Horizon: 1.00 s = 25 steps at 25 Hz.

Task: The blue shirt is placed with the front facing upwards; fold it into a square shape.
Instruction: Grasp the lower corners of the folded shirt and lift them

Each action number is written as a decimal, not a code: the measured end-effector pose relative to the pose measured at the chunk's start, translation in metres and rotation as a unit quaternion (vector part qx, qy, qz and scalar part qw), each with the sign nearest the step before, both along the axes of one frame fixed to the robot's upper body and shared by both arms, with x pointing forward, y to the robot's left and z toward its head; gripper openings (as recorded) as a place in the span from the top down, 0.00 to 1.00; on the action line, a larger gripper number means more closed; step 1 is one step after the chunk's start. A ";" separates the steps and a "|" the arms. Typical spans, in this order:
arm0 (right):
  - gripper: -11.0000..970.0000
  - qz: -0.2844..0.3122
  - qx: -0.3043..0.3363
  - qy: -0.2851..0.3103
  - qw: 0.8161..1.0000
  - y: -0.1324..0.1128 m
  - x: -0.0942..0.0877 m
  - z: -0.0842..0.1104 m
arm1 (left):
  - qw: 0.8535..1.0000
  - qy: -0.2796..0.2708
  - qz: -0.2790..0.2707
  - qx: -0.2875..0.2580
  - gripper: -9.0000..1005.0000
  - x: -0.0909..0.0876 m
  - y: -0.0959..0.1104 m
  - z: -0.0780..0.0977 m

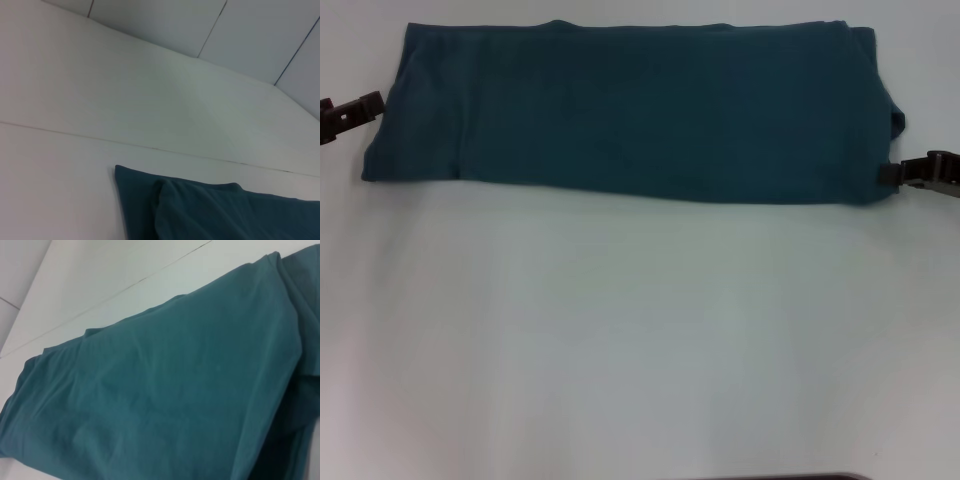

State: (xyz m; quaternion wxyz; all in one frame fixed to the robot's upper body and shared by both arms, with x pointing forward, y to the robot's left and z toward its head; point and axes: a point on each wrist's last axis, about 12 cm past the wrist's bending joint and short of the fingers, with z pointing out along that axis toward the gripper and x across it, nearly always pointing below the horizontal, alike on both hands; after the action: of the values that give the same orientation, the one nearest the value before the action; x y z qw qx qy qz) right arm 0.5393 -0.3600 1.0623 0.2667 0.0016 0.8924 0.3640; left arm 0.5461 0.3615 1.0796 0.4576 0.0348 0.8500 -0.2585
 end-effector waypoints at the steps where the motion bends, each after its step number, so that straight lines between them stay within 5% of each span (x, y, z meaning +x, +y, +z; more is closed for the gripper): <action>1: 0.98 0.000 0.000 0.000 1.000 0.000 0.000 0.000 | 1.000 0.000 0.000 0.000 0.14 0.000 0.000 0.000; 25: 0.98 -0.004 -0.002 -0.002 1.000 -0.003 -0.002 -0.001 | 0.996 0.049 -0.052 0.045 0.14 -0.005 -0.008 -0.013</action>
State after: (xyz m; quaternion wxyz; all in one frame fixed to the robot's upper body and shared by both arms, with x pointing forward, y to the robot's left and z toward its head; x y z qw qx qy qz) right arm 0.5373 -0.3633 1.0616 0.2702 0.0040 0.8926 0.3608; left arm 0.5407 0.3537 1.0671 0.3996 0.0866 0.8791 -0.2450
